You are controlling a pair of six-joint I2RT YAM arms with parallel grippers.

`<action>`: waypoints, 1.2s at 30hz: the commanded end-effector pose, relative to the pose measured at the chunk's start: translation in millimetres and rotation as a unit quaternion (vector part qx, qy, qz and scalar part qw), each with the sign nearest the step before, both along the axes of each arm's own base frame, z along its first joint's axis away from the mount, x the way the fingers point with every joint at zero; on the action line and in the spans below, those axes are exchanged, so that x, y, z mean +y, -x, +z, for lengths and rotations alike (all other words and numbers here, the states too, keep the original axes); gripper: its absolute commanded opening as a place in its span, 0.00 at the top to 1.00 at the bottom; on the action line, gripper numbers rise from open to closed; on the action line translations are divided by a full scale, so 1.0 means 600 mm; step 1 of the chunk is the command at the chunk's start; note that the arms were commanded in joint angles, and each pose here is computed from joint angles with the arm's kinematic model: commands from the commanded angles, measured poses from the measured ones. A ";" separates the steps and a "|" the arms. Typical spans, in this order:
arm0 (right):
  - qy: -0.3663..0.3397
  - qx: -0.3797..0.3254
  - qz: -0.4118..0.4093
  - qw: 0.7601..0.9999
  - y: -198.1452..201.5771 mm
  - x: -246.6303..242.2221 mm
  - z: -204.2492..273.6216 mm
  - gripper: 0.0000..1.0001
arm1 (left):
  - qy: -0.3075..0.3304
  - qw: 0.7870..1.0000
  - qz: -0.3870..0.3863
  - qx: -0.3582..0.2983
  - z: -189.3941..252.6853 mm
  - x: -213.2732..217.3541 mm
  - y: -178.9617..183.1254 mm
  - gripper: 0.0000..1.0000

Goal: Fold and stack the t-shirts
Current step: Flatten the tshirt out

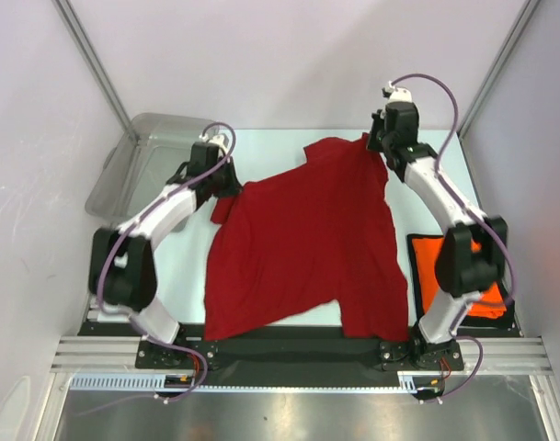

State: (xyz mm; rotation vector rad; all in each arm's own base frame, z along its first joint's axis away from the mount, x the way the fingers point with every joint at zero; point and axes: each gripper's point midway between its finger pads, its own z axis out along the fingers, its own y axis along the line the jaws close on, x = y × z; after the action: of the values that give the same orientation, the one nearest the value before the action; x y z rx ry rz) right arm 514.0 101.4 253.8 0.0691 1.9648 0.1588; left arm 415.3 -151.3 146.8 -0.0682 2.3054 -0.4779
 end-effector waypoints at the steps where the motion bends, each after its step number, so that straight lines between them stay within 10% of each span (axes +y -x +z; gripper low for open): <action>1: -0.006 -0.106 -0.015 0.994 -0.102 0.001 0.093 1.00 | -0.008 0.994 0.043 -0.097 0.080 0.029 -0.134 0.99; 9: -0.004 -0.089 -0.003 0.996 -0.212 0.029 0.038 1.00 | -0.055 0.994 0.066 -0.063 0.043 0.059 -0.245 0.99; 11: -0.005 -0.082 -0.002 0.997 -0.220 0.033 0.045 1.00 | -0.075 0.993 0.080 -0.048 0.036 0.070 -0.258 0.82; 13: 0.000 -0.061 -0.001 0.998 -0.227 0.035 0.025 0.88 | -0.088 0.992 0.076 -0.050 0.044 0.074 -0.262 0.56; 16: 0.009 -0.026 -0.017 0.999 -0.210 0.020 0.033 0.41 | -0.105 0.990 0.081 -0.037 0.049 0.082 -0.244 0.34; 19: 0.021 0.041 -0.053 0.998 -0.151 -0.013 0.024 0.21 | -0.113 0.990 0.085 -0.032 0.069 0.090 -0.209 0.27; 36: -0.084 0.325 -0.027 0.942 0.344 0.034 -0.130 0.25 | 0.050 0.979 0.184 0.070 0.028 0.120 0.224 0.25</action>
State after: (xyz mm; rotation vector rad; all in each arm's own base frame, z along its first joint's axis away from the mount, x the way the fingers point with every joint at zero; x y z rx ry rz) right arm 347.3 108.4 185.8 0.2697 2.5414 0.2124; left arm 305.7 -82.5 187.1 -0.3173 2.2893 -0.3109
